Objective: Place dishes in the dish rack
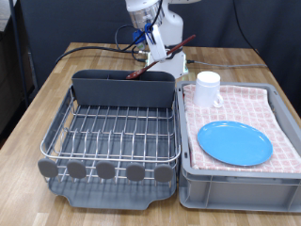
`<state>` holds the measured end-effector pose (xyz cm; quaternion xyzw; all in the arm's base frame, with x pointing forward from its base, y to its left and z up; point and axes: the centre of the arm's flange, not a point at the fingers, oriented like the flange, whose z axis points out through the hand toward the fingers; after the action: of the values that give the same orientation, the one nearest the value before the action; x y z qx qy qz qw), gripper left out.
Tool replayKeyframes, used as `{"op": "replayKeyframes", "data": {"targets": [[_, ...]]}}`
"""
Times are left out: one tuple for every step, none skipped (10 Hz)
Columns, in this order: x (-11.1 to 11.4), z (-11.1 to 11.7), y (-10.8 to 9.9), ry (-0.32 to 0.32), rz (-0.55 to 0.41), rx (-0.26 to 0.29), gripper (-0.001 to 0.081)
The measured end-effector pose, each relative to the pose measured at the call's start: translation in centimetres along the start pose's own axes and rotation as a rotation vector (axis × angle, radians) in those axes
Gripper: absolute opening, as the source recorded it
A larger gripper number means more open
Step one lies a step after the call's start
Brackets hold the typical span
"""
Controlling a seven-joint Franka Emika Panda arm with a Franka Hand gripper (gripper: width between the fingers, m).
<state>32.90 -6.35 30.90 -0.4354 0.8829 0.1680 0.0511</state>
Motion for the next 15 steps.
{"op": "replayKeyframes", "data": {"targets": [[0.4,0.2,-0.5,-0.007,-0.001,-0.013,0.0086],[0.9,0.1,-0.9,-0.013,-0.001,-0.018,0.0086],[1.3,0.0,-1.3,-0.020,0.001,-0.019,0.0086],[1.8,-0.2,-1.6,-0.027,0.004,-0.018,0.0086],[2.2,-0.3,-1.9,-0.034,0.003,-0.018,0.0086],[2.7,-0.3,-2.1,-0.039,-0.001,-0.021,0.0086],[3.1,-0.2,-2.5,-0.040,-0.007,-0.024,0.0086],[3.5,0.1,-2.9,-0.037,-0.010,-0.027,0.0086],[3.9,0.4,-3.3,-0.030,-0.006,-0.020,0.0086],[4.2,0.8,-3.7,-0.021,0.000,-0.011,0.0086],[4.2,0.9,-4.2,-0.014,0.002,0.009,0.0091],[4.2,0.9,-4.6,0.001,-0.005,0.032,0.0091],[4.1,0.7,-4.9,0.029,-0.017,0.058,0.0268],[3.7,0.5,-5.1,0.065,-0.022,0.086,0.0449],[3.3,0.2,-5.2,0.112,-0.022,0.117,0.0449]]}}
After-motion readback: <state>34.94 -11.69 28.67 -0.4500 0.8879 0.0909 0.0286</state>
